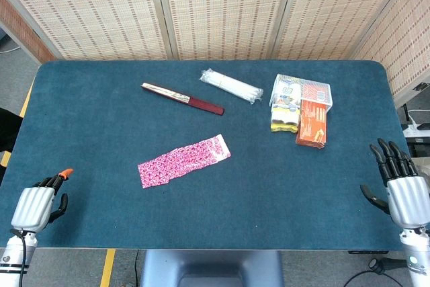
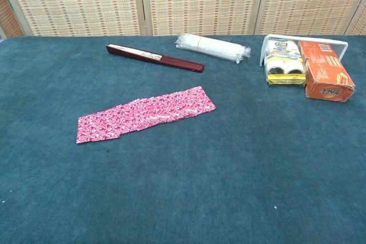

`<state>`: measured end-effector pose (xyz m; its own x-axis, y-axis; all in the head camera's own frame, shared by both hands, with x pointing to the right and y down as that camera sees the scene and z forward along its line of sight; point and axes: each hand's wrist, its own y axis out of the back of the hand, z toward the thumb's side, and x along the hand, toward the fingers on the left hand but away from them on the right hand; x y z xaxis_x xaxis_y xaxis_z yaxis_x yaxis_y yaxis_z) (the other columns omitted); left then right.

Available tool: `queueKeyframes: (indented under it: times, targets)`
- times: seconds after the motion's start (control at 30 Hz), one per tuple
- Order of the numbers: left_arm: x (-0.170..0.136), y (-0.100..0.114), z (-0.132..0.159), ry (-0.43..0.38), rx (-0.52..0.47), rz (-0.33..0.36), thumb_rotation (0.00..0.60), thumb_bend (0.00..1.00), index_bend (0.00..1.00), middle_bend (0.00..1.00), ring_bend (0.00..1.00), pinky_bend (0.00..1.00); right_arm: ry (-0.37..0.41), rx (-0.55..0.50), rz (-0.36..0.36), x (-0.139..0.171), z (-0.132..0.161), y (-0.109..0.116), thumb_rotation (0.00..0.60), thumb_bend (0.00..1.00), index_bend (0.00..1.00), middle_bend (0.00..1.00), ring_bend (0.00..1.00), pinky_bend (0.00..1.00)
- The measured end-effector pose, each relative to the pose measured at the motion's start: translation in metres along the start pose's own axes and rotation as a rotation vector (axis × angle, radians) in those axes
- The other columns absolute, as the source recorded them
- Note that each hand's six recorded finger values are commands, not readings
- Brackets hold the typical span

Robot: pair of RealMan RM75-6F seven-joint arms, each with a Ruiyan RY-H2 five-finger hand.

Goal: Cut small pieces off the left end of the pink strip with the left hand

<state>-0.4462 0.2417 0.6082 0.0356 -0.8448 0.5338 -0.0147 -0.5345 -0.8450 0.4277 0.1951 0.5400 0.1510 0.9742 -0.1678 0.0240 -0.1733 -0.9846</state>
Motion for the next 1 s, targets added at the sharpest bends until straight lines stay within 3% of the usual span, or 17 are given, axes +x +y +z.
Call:
queueKeyframes:
  times: [0.23,0.3,0.37,0.43,0.5,0.57,0.83,1.0]
  targets:
    - [0.0,-0.002,0.001,0.0,0.004,-0.007,0.6,0.6,0.16,0.3,0.33,0.5,-0.034,-0.027,-0.034,0.002,-0.003,0.005,0.6,0.15,0.0,0.0,0.0,0.17]
    - [0.0,-0.003,0.003,-0.006,0.008,-0.008,0.6,0.6,0.13,0.3,0.33,0.5,-0.03,-0.045,-0.038,0.002,-0.002,0.005,0.6,0.23,0.0,0.0,0.0,0.17]
    - [0.0,-0.005,0.005,-0.015,0.011,-0.014,0.6,0.62,0.07,0.32,0.35,0.5,-0.016,-0.064,-0.05,0.002,0.0,0.007,0.6,0.37,0.0,0.0,0.0,0.17]
    - [0.002,-0.007,0.01,-0.032,0.006,-0.029,0.6,0.66,0.02,0.39,0.46,0.54,-0.006,-0.077,-0.064,0.001,0.0,0.009,0.6,0.5,0.0,0.0,0.0,0.17]
    - [0.004,-0.008,0.017,-0.054,-0.018,-0.04,0.6,0.73,0.0,0.55,0.62,0.62,-0.003,-0.088,-0.078,0.0,-0.001,0.011,0.6,0.66,0.0,0.0,0.0,0.17]
    - [0.007,-0.009,0.026,-0.081,-0.033,-0.053,0.6,0.77,0.0,0.68,0.73,0.67,-0.001,-0.093,-0.1,-0.003,-0.002,0.015,0.6,0.75,0.0,0.0,0.0,0.17]
    - [0.03,-0.019,0.086,-0.251,-0.001,-0.108,0.6,0.83,0.0,0.73,0.78,0.68,0.01,-0.152,-0.122,0.0,-0.002,0.019,0.6,0.77,0.0,0.0,0.0,0.17]
    - [0.041,-0.038,0.122,-0.343,0.031,-0.18,0.6,0.83,0.0,0.72,0.78,0.68,0.02,-0.162,-0.117,0.001,-0.001,0.018,0.6,0.77,0.0,0.0,0.0,0.17]
